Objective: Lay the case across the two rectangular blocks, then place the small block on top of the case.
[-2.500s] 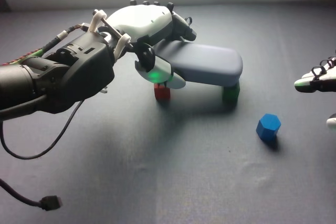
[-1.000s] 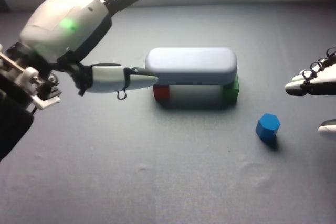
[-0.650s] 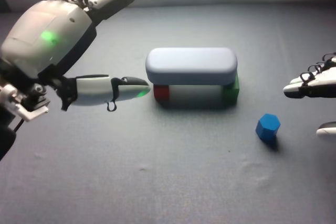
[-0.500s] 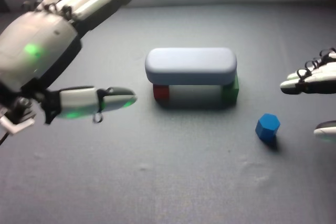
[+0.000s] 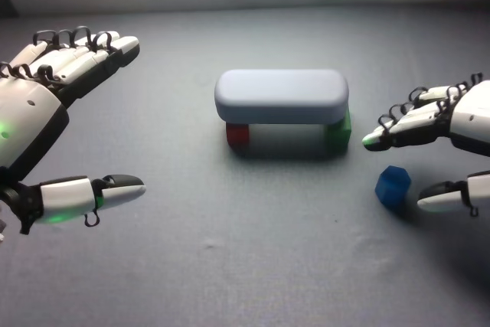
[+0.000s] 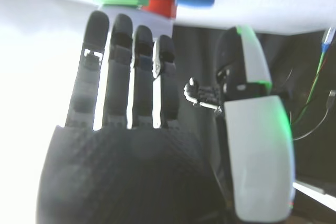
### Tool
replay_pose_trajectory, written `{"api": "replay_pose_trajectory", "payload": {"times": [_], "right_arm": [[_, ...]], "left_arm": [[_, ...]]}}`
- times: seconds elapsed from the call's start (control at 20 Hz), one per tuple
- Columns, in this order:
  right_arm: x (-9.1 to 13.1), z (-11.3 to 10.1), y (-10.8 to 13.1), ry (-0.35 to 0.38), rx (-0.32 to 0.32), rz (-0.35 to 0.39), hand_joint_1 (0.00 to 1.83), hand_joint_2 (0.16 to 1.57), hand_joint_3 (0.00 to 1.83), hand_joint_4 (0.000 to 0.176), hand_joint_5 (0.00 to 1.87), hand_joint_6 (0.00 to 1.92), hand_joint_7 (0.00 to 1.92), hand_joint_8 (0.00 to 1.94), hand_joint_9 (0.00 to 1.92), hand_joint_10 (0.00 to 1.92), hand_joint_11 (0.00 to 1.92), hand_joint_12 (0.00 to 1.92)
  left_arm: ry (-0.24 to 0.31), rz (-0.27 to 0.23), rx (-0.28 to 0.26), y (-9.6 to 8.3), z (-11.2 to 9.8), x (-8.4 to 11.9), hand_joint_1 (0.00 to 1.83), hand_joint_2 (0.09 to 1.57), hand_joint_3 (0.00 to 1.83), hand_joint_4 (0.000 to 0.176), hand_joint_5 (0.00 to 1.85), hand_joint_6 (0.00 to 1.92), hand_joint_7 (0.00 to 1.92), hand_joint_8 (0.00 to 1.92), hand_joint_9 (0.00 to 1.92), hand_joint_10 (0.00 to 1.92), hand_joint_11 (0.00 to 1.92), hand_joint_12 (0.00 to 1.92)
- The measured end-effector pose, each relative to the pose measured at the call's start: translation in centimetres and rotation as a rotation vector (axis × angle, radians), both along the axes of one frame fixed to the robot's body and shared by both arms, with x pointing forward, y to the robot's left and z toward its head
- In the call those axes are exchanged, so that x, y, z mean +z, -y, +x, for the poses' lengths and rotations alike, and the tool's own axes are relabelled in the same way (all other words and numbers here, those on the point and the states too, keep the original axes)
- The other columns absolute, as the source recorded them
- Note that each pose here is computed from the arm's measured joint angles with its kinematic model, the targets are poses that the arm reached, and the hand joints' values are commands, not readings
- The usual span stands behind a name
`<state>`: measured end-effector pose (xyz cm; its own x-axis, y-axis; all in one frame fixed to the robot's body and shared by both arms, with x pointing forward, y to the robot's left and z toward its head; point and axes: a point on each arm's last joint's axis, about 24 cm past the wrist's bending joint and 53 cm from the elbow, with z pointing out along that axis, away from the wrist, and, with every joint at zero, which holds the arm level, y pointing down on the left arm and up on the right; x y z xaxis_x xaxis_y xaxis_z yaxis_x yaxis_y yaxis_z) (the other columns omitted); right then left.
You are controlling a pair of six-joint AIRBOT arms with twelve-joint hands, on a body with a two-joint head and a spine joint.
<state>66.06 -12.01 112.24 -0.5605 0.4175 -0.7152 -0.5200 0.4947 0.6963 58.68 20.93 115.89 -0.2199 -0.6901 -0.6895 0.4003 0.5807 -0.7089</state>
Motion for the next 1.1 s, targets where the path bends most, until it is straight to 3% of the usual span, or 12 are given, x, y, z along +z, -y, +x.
{"api": "replay_pose_trajectory", "payload": {"times": [0.1,0.2,0.35,0.45,0.5,0.55,0.6,0.7,0.9,0.95,1.0,1.1], "right_arm": [[-0.8,0.6,-0.6,-0.007,0.005,-0.034,1.07,1.05,0.0,0.0,0.6,0.0,0.66,0.01,0.73,0.02,0.3,1.12],[-1.7,0.9,-1.0,-0.021,0.008,-0.062,1.1,1.03,0.0,0.0,0.63,0.01,0.69,0.01,0.79,0.04,0.37,1.18],[-2.1,1.0,-1.7,-0.018,0.02,-0.084,1.1,1.02,0.0,0.0,0.64,0.0,0.72,0.02,0.8,0.05,0.32,1.23],[-1.9,1.1,-2.1,-0.009,0.028,-0.087,1.08,1.02,0.0,0.0,0.68,0.02,0.78,0.04,0.86,0.08,0.39,1.27],[-1.9,1.1,-2.4,-0.006,0.033,-0.085,1.06,1.02,0.0,0.0,0.71,0.0,0.8,0.05,0.77,0.38,0.39,1.38],[-1.8,1.2,-2.6,-0.004,0.034,-0.087,1.09,1.02,0.0,0.0,0.8,0.01,0.84,0.12,0.64,0.91,0.42,1.55],[-1.9,1.2,-2.8,-0.002,0.037,-0.089,1.15,1.07,0.0,0.0,0.99,0.7,0.89,0.3,0.65,1.15,0.53,1.55],[-2.1,1.2,-3.3,-0.004,0.045,-0.091,1.19,1.14,0.01,0.0,0.9,1.04,0.9,1.08,0.72,1.21,0.63,1.56],[-2.3,1.1,-3.5,-0.016,0.047,-0.09,1.2,1.16,0.0,0.023,0.84,1.25,0.94,1.12,0.79,1.49,0.69,1.77],[-2.3,1.1,-3.5,-0.017,0.046,-0.091,1.22,1.14,0.0,0.0,0.86,1.24,1.03,0.94,0.86,1.34,0.72,1.65],[-2.4,1.2,-3.5,-0.02,0.045,-0.089,1.23,1.12,0.0,0.0,0.9,1.12,1.06,0.95,0.88,1.25,0.74,1.6],[-2.1,1.2,-3.6,-0.019,0.045,-0.079,1.16,1.13,0.0,0.0,0.93,1.1,0.89,1.36,0.83,1.54,0.67,1.86]], "left_arm": [[-0.001,-0.001,-0.001,0.0,0.0,0.0,0.9,0.87,0.0,0.002,0.23,0.0,0.19,0.0,0.2,0.0,0.0,0.89],[-0.01,0.003,-0.002,-0.1,-0.1,-0.3,0.89,0.87,0.0,0.029,0.22,0.0,0.19,0.0,0.2,0.0,0.0,0.88],[-0.014,-0.005,0.003,-0.2,0.0,-0.4,0.9,0.87,0.0,0.012,0.23,0.0,0.22,0.01,0.22,0.01,0.0,0.88],[-0.013,-0.006,0.001,-0.1,-0.1,-0.3,0.88,0.87,0.0,0.026,0.23,0.0,0.22,0.01,0.23,0.01,0.0,0.9],[-0.015,-0.01,0.001,-0.1,-0.1,-0.4,0.89,0.87,0.0,0.028,0.23,0.0,0.22,0.0,0.24,0.01,0.0,0.9],[-0.017,-0.016,0.001,-0.2,0.0,-0.4,0.89,0.87,0.0,0.037,0.23,0.0,0.22,0.0,0.23,0.0,0.0,0.88],[-0.019,-0.019,0.002,-0.2,0.1,-0.5,0.87,0.87,0.0,0.043,0.23,0.0,0.22,0.0,0.24,0.0,0.0,0.9],[-0.021,-0.019,0.004,-0.2,0.1,-0.5,0.86,0.88,0.0,0.036,0.23,0.0,0.22,0.0,0.24,0.0,0.0,0.93],[-0.018,-0.023,0.008,-0.3,0.1,-0.4,0.85,0.87,0.0,0.038,0.23,0.0,0.22,0.0,0.23,0.0,0.0,0.93],[-0.015,-0.024,0.008,-0.3,0.1,-0.4,0.85,0.88,0.0,0.04,0.22,0.0,0.22,0.0,0.22,0.0,0.0,0.9],[-0.013,-0.024,0.006,-0.3,0.1,-0.3,0.87,0.88,0.0,0.047,0.22,0.0,0.21,0.0,0.22,0.0,0.0,0.89],[-0.014,-0.024,0.008,-0.4,0.1,-0.4,0.87,0.89,0.0,0.056,0.21,0.0,0.2,0.0,0.2,0.0,0.0,0.84]]}}
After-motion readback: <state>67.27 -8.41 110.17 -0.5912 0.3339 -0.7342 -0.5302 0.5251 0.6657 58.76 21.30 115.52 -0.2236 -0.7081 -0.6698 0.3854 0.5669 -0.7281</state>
